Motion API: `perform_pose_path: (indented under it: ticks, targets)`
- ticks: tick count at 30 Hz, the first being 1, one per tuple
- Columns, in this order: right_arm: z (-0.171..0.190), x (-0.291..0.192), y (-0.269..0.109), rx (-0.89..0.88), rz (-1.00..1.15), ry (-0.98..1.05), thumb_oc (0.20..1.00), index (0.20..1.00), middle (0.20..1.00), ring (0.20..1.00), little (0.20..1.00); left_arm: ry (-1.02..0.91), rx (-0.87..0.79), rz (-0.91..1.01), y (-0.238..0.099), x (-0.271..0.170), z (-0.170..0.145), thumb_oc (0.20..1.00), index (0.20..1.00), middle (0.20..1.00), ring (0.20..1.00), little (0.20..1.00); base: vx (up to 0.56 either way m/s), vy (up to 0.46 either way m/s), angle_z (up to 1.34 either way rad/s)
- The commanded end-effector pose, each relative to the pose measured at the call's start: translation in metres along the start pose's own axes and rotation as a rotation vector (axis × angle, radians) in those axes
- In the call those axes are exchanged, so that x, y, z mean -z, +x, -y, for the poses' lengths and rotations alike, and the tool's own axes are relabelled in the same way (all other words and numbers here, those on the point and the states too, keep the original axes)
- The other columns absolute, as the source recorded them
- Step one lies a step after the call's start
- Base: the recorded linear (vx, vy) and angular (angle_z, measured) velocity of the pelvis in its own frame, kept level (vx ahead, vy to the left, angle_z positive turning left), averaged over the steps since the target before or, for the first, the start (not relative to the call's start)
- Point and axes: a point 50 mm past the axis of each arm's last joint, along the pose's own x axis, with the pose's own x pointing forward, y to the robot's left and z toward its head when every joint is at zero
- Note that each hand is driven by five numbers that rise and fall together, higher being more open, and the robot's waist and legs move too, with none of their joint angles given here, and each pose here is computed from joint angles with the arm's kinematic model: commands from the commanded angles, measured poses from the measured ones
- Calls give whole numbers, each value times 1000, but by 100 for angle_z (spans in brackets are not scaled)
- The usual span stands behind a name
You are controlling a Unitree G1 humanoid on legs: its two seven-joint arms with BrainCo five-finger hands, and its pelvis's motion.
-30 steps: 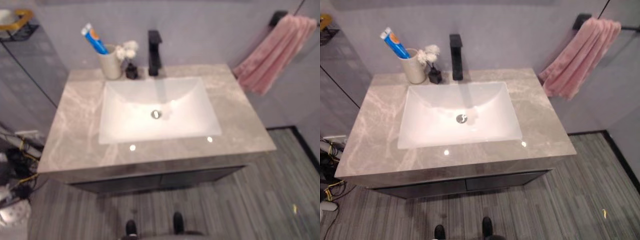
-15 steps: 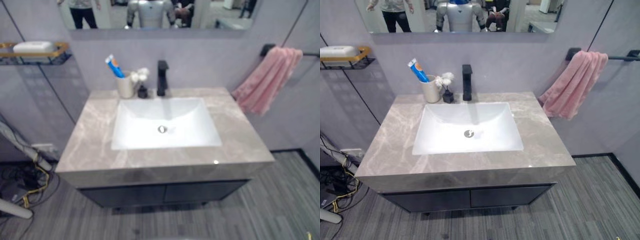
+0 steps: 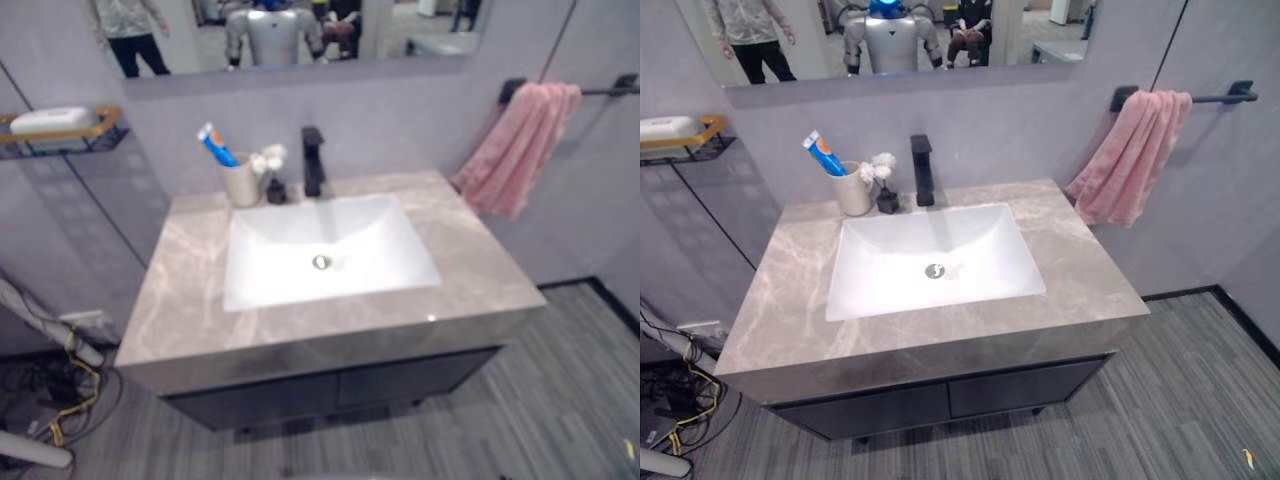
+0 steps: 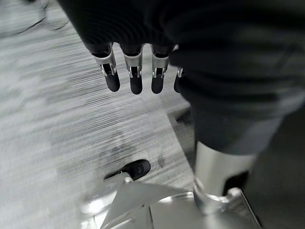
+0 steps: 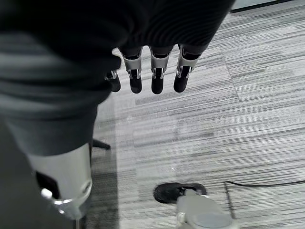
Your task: Put brush and paste in cup on sink, flatten towel.
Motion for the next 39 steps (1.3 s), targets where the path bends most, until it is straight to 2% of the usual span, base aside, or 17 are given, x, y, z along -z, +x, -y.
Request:
perform_pose_path:
  ticks: [1,6,8,9,11,14,16,22,26,27,30,31,36,39]
  targets:
    - [-4,-13,2,6,20,3,1000,1000,1000,1000,1000,92,-1,40,1,-9,0,1000,1000,1000,1000,1000,-159,178,-12]
    - [-2,-18,3,33,23,39,1000,1000,1000,1000,1000,393,-7,254,2,-60,1,1000,1000,1000,1000,1000,-249,249,-46]
    - [0,-22,3,42,29,79,1000,1000,1000,1000,1000,401,-14,296,2,-73,0,1000,1000,1000,1000,1000,-381,235,-124]
    - [8,-14,3,78,-10,205,1000,1000,1000,1000,1000,438,1,296,2,-73,1,1000,1000,1000,1000,1000,-243,157,-170]
    - [11,-8,2,90,-34,221,1000,1000,1000,1000,1000,461,10,283,2,-69,1,1000,1000,1000,1000,1000,-130,93,-118]
    - [20,-8,2,116,-33,181,1000,1000,1000,1000,1000,441,15,234,3,-55,0,1000,1000,1000,1000,1000,-48,52,-97]
    - [25,-25,4,135,31,195,1000,1000,1000,1000,1000,382,12,147,3,-34,-1,1000,1000,1000,1000,1000,-103,-15,-94]
    - [15,-40,4,101,85,89,1000,1000,1000,1000,1000,269,15,9,1,0,0,1000,1000,1000,1000,1000,-35,-214,-130]
    - [15,-17,3,89,16,41,1000,1000,1000,1000,1000,279,4,63,3,-17,-3,1000,1000,1000,1000,1000,14,-286,-67]
    - [22,4,0,105,-56,21,1000,1000,1000,1000,1000,286,-12,120,4,-34,-6,1000,1000,1000,1000,1000,16,-318,-36]
    - [28,15,-1,129,-100,6,1000,1000,1000,1000,1000,322,-20,181,5,-51,-8,1000,1000,1000,1000,1000,12,-205,-8]
    - [33,22,-3,141,-128,9,1000,1000,1000,1000,1000,354,-34,235,5,-69,-11,1000,1000,1000,1000,1000,20,-295,-9]
    - [43,17,-3,165,-113,9,1000,1000,1000,1000,1000,352,-49,301,4,-93,-10,1000,1000,1000,1000,1000,-2,-235,-23]
    - [43,11,-2,158,-96,-18,1000,1000,1000,1000,1000,349,-43,295,4,-92,-10,1000,1000,1000,1000,1000,9,-163,-59]
